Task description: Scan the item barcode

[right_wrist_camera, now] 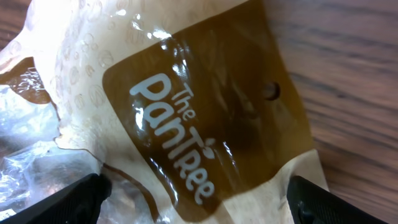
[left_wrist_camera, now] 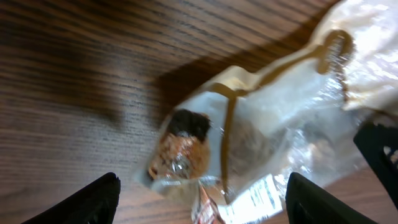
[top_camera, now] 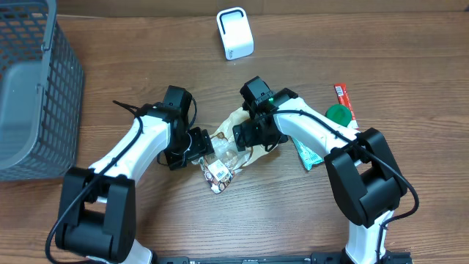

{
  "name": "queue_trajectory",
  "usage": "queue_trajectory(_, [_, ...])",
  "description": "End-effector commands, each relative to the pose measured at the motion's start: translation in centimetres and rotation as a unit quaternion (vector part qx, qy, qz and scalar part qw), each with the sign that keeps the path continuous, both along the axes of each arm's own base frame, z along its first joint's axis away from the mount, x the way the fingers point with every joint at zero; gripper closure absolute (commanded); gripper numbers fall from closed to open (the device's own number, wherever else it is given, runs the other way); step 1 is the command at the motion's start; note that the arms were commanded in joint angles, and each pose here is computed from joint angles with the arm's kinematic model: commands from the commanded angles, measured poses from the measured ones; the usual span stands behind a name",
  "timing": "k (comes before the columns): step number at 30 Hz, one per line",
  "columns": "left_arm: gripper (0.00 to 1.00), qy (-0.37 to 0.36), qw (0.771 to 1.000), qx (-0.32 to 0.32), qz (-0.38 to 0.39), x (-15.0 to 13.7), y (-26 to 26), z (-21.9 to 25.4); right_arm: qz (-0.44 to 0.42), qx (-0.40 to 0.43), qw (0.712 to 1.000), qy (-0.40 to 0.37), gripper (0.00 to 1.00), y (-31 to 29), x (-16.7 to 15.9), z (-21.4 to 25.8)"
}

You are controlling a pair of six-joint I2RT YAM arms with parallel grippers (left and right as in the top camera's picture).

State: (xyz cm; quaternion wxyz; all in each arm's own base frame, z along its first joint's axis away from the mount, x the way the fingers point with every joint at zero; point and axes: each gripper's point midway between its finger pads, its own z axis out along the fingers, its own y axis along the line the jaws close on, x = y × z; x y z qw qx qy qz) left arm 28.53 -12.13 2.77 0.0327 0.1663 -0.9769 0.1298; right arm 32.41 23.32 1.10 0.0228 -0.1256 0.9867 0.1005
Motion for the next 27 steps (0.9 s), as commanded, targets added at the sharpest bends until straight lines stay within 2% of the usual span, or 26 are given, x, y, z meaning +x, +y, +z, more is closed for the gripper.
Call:
queue_trajectory(1, [0.24, 0.025, 1.000, 0.013, 0.001, -0.6, 0.2, -1.7, 0.010, 0.027, 0.999, 0.015, 0.05, 0.6, -1.0, 0.0])
queue_trajectory(6, [0.24, 0.040, 0.999, 0.020, -0.001, -0.8, 0.3, -3.2, 0.010, 0.036, 0.999, 0.025, 0.05, 0.9, -1.5, 0.0])
queue_trajectory(12, [0.32, 0.046, 0.999, 0.023, 0.000, -0.7, 0.3, -4.0, 0.013, 0.061, 0.997, 0.035, 0.02, 1.7, -1.8, 0.3])
queue_trajectory(20, [0.32, 0.048, 0.999, 0.023, 0.000, -0.8, 0.4, -4.0, 0.002, 0.094, 0.994, 0.061, 0.01, 2.8, -2.5, 0.8])
queue_trajectory(24, [0.32, 0.047, 0.999, 0.023, 0.000, -0.7, 0.4, -4.0, -0.013, 0.093, 0.993, 0.067, 0.04, 2.8, -2.6, 0.7])
queue_trajectory(27, [0.38, 0.047, 0.999, 0.023, -0.001, -0.8, 0.3, -4.0, -0.025, 0.093, 0.993, 0.071, 0.10, 2.8, -2.6, 0.7])
